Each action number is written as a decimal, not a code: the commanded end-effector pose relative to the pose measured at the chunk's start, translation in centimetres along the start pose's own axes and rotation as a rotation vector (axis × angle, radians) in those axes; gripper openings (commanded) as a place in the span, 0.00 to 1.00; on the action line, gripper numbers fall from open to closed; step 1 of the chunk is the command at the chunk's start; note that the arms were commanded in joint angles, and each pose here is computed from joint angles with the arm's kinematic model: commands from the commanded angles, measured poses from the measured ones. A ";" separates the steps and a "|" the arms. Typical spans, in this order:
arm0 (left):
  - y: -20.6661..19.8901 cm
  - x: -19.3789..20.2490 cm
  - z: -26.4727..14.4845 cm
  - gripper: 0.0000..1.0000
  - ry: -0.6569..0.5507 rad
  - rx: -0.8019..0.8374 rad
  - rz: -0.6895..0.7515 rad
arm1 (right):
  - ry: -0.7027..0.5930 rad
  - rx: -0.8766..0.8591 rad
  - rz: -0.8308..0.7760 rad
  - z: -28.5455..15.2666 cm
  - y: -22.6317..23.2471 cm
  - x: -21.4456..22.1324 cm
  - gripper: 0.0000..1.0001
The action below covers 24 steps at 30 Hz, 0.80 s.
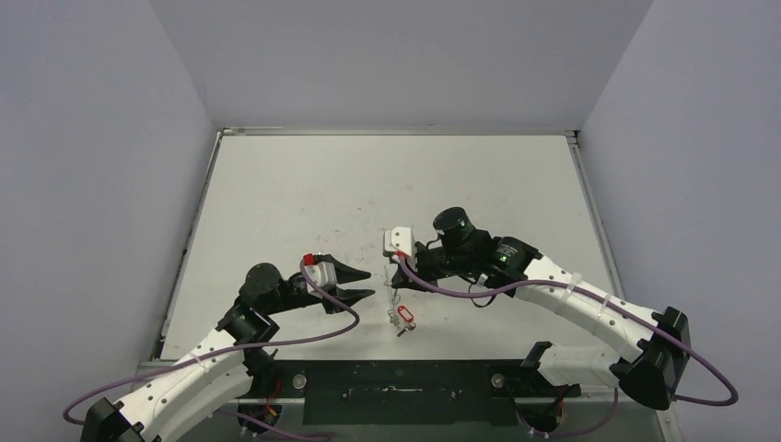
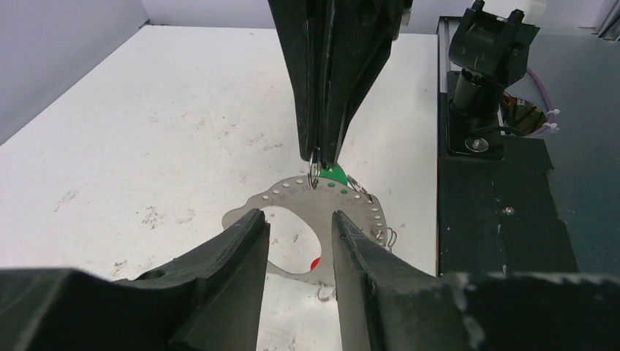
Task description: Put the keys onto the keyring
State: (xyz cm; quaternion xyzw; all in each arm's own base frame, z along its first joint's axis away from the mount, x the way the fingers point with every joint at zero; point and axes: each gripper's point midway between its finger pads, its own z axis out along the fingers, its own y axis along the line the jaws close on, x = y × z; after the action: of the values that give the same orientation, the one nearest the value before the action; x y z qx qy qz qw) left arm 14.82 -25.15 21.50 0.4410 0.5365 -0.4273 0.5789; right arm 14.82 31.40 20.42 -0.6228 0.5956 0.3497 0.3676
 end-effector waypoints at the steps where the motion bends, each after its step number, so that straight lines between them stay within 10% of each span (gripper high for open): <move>1: 0.6 -1.9 0.6 0.36 0.002 0.006 0.056 | 0.129 0.041 -0.003 -2.0 -0.6 0.1 0.00; 24: 0.2 -2.0 4.2 0.32 -0.073 0.027 0.159 | 0.322 0.015 0.194 -1.9 -1.2 -1.1 0.00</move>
State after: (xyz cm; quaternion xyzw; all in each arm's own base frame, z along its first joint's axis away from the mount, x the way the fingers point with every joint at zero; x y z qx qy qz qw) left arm 15.02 -28.91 21.56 0.4842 0.5053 -0.4219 0.5764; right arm 16.17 29.61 21.17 -0.6140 0.7069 0.2622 0.2335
